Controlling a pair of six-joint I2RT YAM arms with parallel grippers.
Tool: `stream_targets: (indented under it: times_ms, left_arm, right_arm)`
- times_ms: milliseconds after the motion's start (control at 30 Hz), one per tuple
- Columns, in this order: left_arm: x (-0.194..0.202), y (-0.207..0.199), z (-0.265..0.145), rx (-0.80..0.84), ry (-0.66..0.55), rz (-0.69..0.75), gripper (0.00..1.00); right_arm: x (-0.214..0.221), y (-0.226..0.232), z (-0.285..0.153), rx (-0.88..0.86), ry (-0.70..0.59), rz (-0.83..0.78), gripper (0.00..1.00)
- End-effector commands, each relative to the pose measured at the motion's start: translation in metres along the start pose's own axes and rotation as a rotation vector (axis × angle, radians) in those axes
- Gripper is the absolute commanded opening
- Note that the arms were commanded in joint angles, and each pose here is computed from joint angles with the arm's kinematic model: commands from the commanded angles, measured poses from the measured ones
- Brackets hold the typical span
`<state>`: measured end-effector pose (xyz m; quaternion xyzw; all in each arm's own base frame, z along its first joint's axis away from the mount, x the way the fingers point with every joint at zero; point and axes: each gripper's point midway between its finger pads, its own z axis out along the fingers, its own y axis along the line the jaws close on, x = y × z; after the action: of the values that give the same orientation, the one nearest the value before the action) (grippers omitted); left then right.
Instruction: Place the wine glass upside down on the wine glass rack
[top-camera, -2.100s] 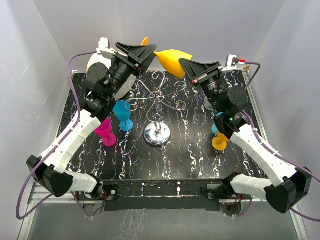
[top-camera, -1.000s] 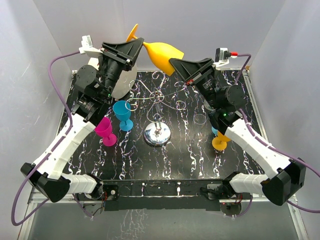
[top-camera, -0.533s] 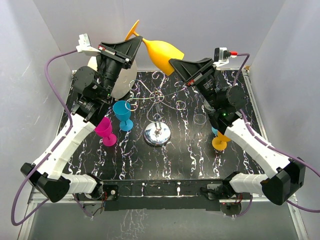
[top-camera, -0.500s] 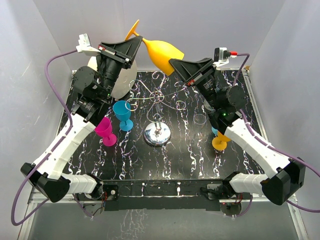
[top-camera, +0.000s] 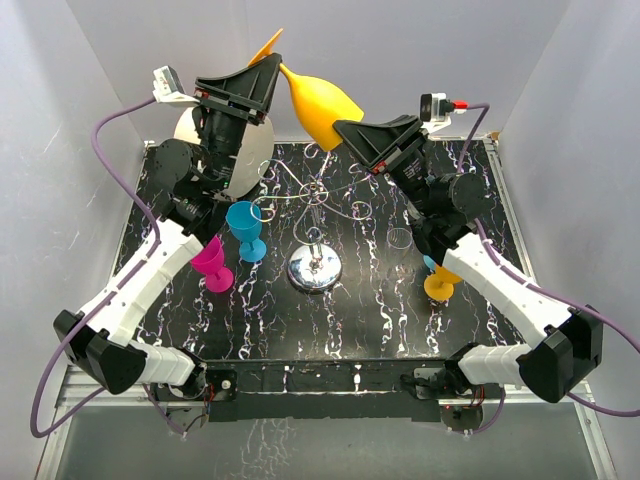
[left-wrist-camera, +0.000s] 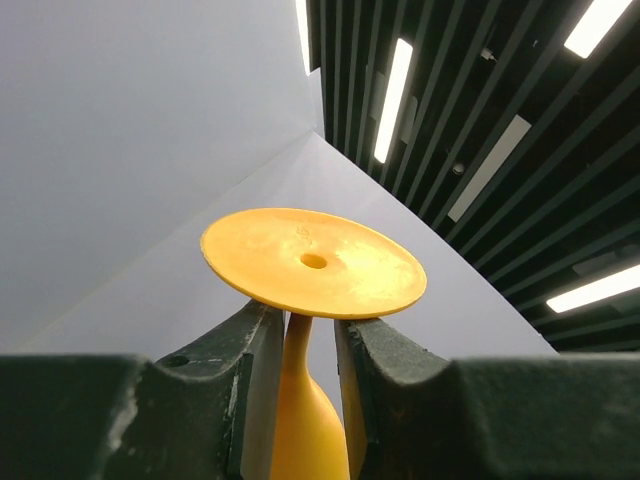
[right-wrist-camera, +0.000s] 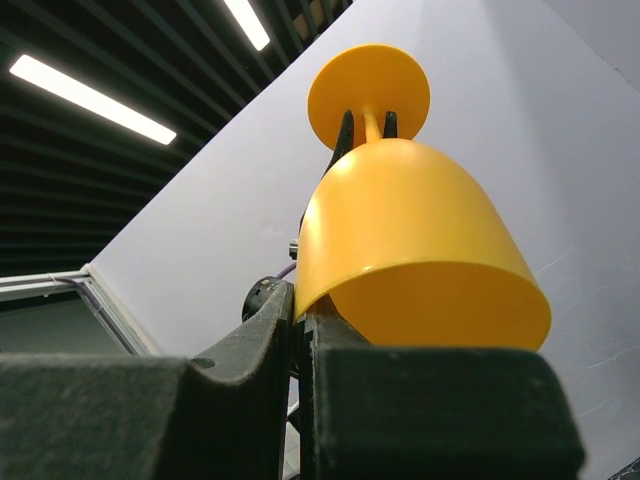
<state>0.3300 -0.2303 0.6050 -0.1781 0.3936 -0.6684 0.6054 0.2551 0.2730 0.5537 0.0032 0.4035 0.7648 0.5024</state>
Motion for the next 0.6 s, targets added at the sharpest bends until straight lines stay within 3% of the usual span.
stream_targets:
  times_ms: [0, 167, 567]
  left_arm:
    - [-0.023, -0.028, 0.000, 0.092, -0.085, 0.003, 0.27]
    - [-0.017, -0.019, 0.000, 0.066, -0.062, 0.016, 0.32]
    - [-0.009, -0.002, 0.002, 0.017, -0.035, 0.069, 0.28]
  right_arm:
    - [0.012, 0.024, -0.003, -0.094, 0.067, 0.007, 0.00]
    - [0.009, 0.026, 0.000, -0.097, 0.057, 0.006, 0.00]
    - [0.010, 0.029, 0.004, -0.103, 0.078, -0.002, 0.00]
